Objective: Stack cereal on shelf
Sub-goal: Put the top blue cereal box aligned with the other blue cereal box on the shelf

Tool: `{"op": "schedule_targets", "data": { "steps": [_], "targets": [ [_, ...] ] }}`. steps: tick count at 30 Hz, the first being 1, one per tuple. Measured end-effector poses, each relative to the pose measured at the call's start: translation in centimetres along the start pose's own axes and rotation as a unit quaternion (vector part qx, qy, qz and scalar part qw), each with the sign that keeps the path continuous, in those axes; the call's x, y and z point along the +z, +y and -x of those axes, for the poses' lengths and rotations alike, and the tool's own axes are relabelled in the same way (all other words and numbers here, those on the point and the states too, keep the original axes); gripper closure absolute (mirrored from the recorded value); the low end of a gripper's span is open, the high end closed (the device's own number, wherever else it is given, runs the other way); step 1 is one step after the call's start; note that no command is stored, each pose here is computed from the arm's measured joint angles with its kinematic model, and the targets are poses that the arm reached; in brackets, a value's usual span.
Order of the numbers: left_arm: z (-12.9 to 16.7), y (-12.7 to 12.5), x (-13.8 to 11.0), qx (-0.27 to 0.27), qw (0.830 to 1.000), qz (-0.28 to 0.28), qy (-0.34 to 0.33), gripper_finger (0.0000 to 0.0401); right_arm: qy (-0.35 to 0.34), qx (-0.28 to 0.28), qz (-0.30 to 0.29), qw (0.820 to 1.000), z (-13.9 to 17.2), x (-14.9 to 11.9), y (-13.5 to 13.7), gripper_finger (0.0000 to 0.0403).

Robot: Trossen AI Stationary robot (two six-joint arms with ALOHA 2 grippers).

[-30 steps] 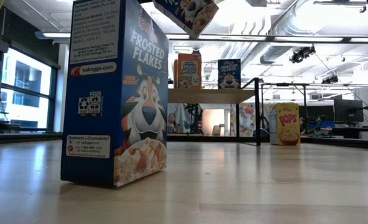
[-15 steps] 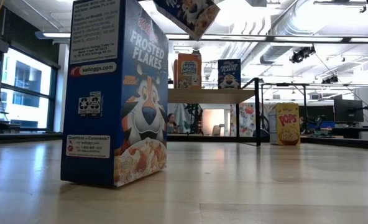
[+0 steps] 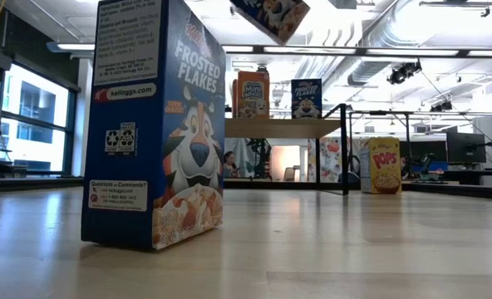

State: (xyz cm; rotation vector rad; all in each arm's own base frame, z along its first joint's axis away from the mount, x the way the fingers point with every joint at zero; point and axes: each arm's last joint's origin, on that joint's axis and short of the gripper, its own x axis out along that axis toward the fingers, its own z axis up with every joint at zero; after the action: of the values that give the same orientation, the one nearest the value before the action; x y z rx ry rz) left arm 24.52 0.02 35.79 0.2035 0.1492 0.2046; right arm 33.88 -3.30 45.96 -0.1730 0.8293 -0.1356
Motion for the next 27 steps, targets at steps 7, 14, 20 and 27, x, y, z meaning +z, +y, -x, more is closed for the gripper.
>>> {"op": "schedule_targets", "data": {
  "steps": [7, 14, 20, 27],
  "targets": [
    [0.0, 0.0, 0.0, 0.002, 1.0, 0.001, 0.001, 0.0141, -0.021, -0.025, 0.001, 0.999, 2.6, -0.8, -2.2, 0.0252],
    [0.0, 0.0, -0.1, 0.002, 1.0, 0.0, 0.004, 0.0141, -0.046, -0.034, -0.014, 0.998, 5.5, -1.9, -4.4, 0.0252],
    [0.0, 0.0, -0.1, 0.002, 1.0, 0.0, 0.005, 0.014, -0.056, -0.011, -0.029, 0.998, 6.8, -2.8, -5.6, 0.0252],
    [0.0, 0.0, -0.1, 0.001, 1.0, -0.001, 0.005, 0.0141, -0.044, -0.009, -0.046, 0.998, 6.9, -3.3, -6.3, 0.0252]
  ]
}}
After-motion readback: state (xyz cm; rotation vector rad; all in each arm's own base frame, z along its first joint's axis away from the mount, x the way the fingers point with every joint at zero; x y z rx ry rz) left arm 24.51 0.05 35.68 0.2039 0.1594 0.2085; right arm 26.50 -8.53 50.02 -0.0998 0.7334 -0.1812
